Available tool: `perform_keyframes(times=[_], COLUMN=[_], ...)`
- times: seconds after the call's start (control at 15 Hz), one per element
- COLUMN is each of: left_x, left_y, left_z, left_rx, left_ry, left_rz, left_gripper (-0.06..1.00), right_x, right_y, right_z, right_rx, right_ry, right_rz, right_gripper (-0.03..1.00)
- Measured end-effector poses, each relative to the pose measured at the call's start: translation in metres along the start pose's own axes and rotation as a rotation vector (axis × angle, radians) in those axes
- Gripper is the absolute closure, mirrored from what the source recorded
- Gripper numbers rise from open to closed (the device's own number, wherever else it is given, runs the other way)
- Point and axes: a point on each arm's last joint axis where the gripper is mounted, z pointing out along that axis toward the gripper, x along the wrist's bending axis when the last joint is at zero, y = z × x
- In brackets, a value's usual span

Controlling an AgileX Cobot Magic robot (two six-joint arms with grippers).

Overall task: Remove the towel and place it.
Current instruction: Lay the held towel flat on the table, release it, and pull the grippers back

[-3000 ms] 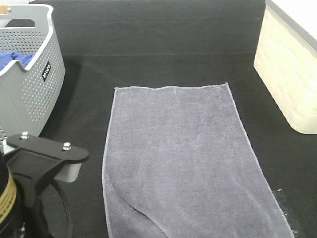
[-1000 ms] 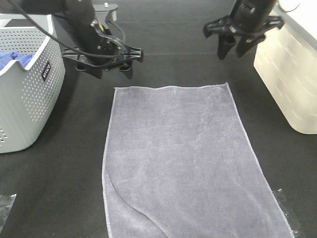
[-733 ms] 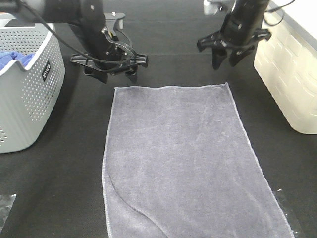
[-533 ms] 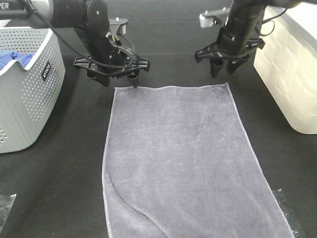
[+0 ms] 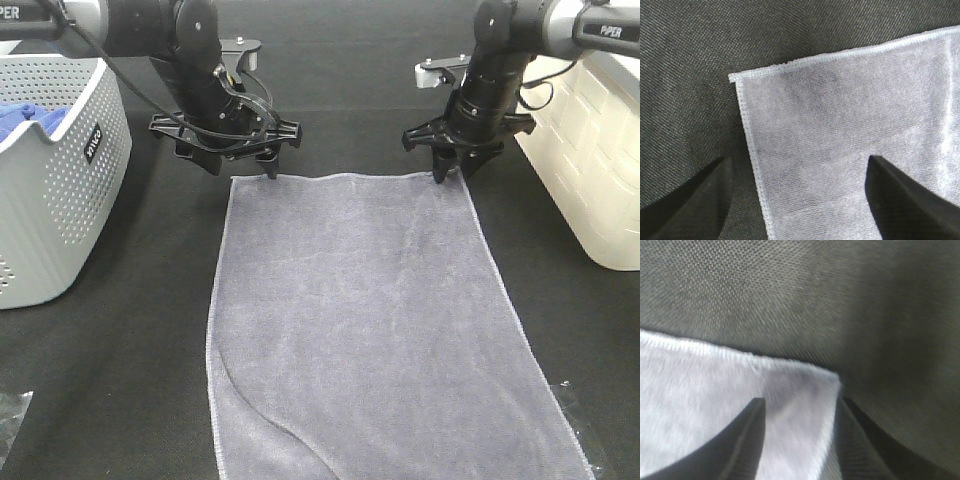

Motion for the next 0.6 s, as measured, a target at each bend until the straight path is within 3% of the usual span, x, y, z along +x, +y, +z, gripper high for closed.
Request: perform_keyframes(times=[0.2, 0.4, 0.6], left_x=[0.0, 0.0, 0.0], left_y=[0.0, 0.0, 0.0], left_z=[0.0, 0.0, 0.0], left_rx=[0.0, 0.0, 0.0], left_ry=[0.0, 0.0, 0.0], left_rz=[0.0, 0.001, 0.001], left_gripper=[0.24, 0.24, 0.24], right_x=[-0.0002, 0.0001, 0.0003], right_y=[-0.0028, -0.0028, -0.003], right_z=[0.0135, 0.0135, 0.0135], right_rx=[0.024, 0.024, 0.026], right_ry=[0.0, 0.004, 0.005], right_rz=[0.0, 0.002, 0.003], right_gripper=[0.64, 0.92, 0.97])
